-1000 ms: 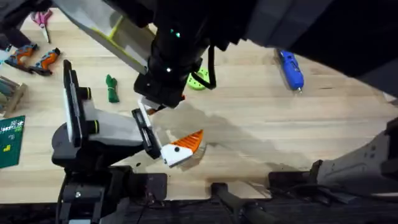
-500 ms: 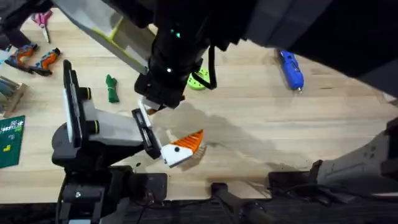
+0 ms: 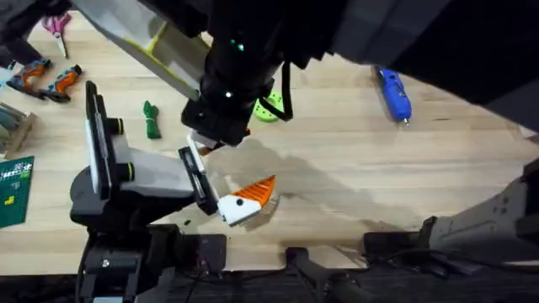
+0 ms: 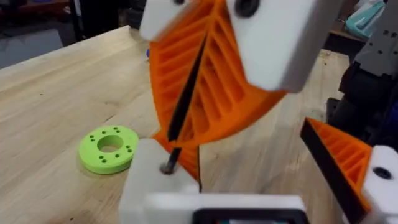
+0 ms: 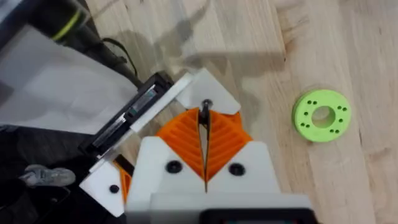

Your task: Pick up the gripper from the table and insert it into the empty holder that is missing its gripper. Then pick up a screw, insert it into the mounting hole, and use the screwdriver to tighten it. Finally, clean up the table by picking up the vegetable and placing it into the bucket.

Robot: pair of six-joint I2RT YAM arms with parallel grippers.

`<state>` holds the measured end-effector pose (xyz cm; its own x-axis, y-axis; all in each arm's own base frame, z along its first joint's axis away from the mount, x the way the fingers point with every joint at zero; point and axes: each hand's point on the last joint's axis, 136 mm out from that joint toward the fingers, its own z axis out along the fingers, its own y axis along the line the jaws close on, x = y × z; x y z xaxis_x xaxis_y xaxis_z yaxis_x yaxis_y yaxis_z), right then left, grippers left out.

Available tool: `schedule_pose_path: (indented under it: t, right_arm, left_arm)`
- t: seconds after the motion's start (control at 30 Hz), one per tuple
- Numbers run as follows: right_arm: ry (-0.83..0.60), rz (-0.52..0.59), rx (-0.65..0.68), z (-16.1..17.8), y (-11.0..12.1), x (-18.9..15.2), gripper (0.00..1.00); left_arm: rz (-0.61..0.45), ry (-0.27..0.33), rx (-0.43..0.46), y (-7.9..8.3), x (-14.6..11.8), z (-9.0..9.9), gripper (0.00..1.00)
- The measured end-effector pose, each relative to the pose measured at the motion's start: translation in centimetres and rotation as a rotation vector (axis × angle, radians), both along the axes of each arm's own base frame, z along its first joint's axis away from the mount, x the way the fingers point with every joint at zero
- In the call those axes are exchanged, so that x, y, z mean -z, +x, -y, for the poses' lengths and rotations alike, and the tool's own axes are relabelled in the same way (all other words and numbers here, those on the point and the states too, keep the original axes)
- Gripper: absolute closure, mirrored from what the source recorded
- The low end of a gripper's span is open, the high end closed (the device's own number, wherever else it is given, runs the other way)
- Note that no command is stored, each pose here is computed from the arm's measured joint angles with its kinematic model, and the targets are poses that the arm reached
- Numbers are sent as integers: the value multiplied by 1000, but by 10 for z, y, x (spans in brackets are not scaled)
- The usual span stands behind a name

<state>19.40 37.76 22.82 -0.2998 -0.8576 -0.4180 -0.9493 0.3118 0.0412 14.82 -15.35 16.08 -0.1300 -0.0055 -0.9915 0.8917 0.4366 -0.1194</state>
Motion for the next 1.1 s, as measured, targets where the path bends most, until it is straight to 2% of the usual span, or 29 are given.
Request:
schedule_pose_path:
  t: [1.1]
  right_arm:
    - [3, 2, 0, -1, 0, 0, 995]
  left_arm:
    - [0, 0, 0, 0, 0, 0, 24]
